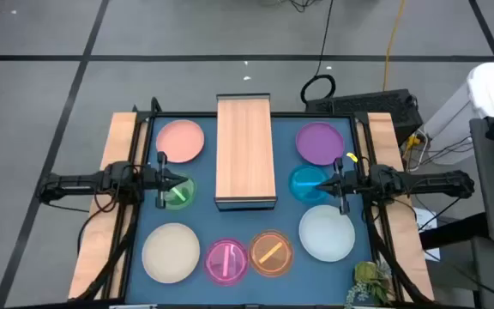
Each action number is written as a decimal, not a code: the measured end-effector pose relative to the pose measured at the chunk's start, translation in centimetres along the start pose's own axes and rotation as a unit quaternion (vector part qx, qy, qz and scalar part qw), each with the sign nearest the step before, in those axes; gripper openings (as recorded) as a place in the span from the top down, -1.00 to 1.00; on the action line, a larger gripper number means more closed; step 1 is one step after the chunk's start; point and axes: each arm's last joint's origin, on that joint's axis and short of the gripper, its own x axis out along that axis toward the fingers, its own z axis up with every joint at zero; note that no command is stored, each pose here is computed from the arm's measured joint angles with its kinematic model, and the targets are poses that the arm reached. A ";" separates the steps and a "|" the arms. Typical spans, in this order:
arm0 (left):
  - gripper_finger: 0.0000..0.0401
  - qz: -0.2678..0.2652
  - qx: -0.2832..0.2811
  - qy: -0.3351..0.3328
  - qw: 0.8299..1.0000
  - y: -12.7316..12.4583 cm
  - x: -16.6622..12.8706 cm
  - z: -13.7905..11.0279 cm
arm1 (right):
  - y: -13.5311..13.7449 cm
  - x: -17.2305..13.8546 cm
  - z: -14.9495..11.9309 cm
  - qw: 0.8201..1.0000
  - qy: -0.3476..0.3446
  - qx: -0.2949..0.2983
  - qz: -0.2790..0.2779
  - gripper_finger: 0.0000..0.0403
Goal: Place and stack plates onto a shelf
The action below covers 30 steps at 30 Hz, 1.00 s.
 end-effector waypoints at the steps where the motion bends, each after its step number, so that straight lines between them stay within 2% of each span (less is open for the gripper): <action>1: 0.98 0.000 0.000 0.000 1.000 0.0 0.0 0.0 | 0.0 0.0 0.0 1.000 0.000 0.000 0.000 1.00; 30: 0.98 0.000 0.000 0.000 1.000 0.0 0.0 0.0 | 0.0 0.0 0.0 1.000 0.000 0.000 0.000 1.00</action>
